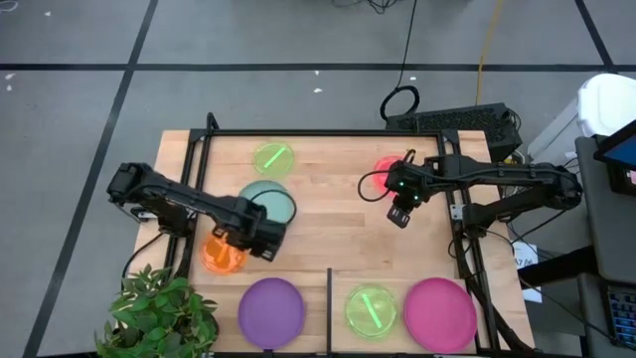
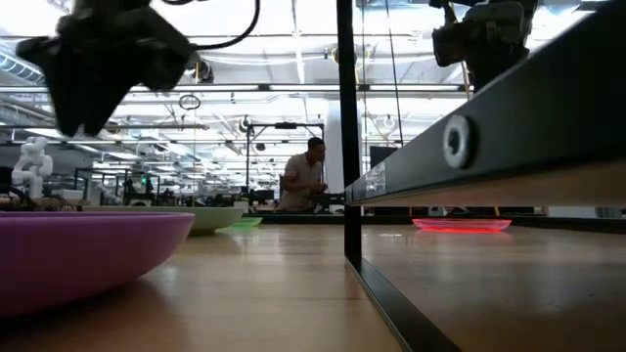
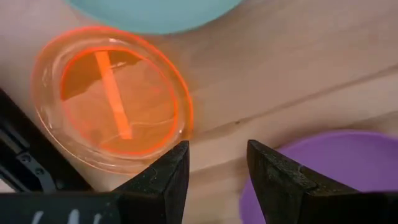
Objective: Place and stack plates onto a shelf
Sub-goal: Stack the orange plate on top of the green plate on the shelf
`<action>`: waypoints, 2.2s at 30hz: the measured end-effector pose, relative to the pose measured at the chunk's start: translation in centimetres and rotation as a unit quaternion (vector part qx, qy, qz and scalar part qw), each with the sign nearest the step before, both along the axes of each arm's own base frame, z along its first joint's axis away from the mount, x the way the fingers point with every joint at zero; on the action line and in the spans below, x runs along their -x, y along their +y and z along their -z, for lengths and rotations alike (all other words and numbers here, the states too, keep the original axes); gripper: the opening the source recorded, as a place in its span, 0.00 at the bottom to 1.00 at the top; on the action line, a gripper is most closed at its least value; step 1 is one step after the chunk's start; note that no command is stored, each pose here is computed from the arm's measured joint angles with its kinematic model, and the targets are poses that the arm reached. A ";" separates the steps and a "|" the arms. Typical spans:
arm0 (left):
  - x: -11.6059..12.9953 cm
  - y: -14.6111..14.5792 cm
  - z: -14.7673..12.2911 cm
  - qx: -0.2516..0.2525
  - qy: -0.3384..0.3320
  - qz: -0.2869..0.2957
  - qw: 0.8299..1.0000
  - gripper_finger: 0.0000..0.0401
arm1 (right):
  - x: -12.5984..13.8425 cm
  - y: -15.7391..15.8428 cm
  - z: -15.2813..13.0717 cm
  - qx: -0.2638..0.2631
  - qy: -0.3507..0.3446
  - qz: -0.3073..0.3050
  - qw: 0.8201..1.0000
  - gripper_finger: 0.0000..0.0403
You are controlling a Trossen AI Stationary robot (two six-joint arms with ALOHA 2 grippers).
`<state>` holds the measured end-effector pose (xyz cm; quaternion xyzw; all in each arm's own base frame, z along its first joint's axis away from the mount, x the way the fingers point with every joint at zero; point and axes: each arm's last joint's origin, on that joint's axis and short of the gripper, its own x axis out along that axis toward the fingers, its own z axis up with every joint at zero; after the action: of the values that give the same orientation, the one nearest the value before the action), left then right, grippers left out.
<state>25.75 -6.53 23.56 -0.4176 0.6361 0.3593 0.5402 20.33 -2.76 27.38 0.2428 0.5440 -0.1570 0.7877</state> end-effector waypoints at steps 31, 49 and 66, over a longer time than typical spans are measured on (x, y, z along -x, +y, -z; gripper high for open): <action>2.9 -0.5 8.5 -0.071 -0.013 -0.066 0.995 0.33 | -0.2 0.2 -0.1 -0.041 -0.015 -0.018 0.999 0.01; 2.9 -1.0 9.1 -0.090 -0.006 -0.065 0.994 0.19 | 0.2 0.3 -0.6 -0.041 -0.033 -0.012 0.999 0.01; 2.4 -1.6 8.1 -0.082 -0.023 -0.076 0.993 0.02 | 2.0 0.6 -2.4 -0.048 -0.082 0.020 0.995 0.01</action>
<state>23.30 -8.10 15.42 -0.4268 0.5583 0.4404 0.5587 18.37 -2.20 29.75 0.3032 0.4799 -0.1256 0.8136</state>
